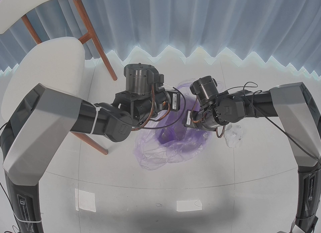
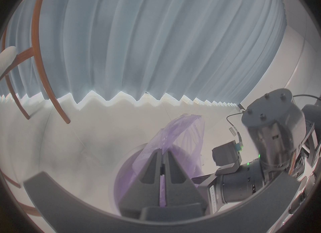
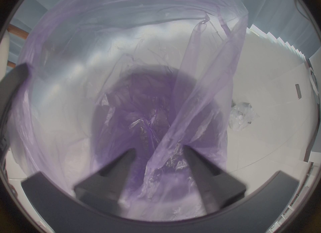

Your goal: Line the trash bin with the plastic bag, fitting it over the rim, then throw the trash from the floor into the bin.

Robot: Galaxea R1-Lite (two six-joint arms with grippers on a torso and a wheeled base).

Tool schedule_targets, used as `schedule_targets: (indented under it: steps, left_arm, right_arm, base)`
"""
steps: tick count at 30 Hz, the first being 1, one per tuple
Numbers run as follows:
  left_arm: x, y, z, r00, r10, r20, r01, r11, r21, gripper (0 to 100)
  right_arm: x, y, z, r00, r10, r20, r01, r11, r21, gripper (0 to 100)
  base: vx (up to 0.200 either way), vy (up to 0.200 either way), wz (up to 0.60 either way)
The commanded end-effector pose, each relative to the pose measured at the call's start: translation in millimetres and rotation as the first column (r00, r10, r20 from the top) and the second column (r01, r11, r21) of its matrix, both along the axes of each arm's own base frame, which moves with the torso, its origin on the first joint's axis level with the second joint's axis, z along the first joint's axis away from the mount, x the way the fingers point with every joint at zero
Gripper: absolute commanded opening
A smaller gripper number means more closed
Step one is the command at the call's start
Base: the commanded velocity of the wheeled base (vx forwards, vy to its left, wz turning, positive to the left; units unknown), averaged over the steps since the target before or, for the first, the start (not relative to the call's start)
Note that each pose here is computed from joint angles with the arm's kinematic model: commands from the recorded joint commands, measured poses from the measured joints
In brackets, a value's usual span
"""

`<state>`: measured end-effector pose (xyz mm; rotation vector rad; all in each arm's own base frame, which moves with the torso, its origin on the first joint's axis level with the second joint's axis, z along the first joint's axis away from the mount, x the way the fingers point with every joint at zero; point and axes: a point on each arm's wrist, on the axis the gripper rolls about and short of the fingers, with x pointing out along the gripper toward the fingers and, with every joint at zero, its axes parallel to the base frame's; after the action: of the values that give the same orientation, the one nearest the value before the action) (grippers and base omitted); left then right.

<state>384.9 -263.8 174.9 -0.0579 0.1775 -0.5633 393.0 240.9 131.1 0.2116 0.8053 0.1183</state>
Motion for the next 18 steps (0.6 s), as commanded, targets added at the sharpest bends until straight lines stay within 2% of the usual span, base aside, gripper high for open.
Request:
schedule_targets:
  steps: [1,8,11,15,17,18]
  left_arm:
    - [1.2,2.2,0.8,1.0,0.006,0.002,-0.006,1.0,-0.001,0]
    - [2.1,3.4,-0.5,1.0,0.009,-0.002,-0.009,1.0,0.002,0]
    - [6.2,7.6,-3.4,1.0,0.024,-0.006,-0.024,1.0,0.007,0]
    - [14.6,19.5,-5.4,0.996,0.092,-0.007,-0.092,0.996,0.017,0]
    - [14.6,19.5,-5.4,0.996,0.092,-0.007,-0.092,0.996,0.017,0]
    - [21.1,33.0,-3.7,0.989,0.149,-0.006,-0.149,0.989,0.022,0]
  right_arm:
    - [1.2,2.4,16.8,0.999,0.003,0.044,-0.004,1.0,0.027,0]
    - [-9.0,-7.3,60.5,0.992,-0.008,0.123,-0.001,0.997,0.077,0]
    - [-18.7,-16.5,70.7,0.994,-0.016,0.104,0.009,0.997,0.075,0]
    - [-25.0,-38.2,79.1,0.996,-0.028,0.082,0.021,0.996,0.09,0]
    - [-25.0,-38.2,79.1,0.996,-0.028,0.082,0.021,0.996,0.09,0]
    - [-27.5,-66.2,82.5,0.999,-0.002,0.04,-0.004,0.992,0.129,0]
  base:
    - [0.0,0.0,0.0]
    - [0.0,0.0,0.0]
    - [0.0,0.0,0.0]
    - [0.0,0.0,0.0]
    - [0.0,0.0,0.0]
    - [0.0,0.0,0.0]
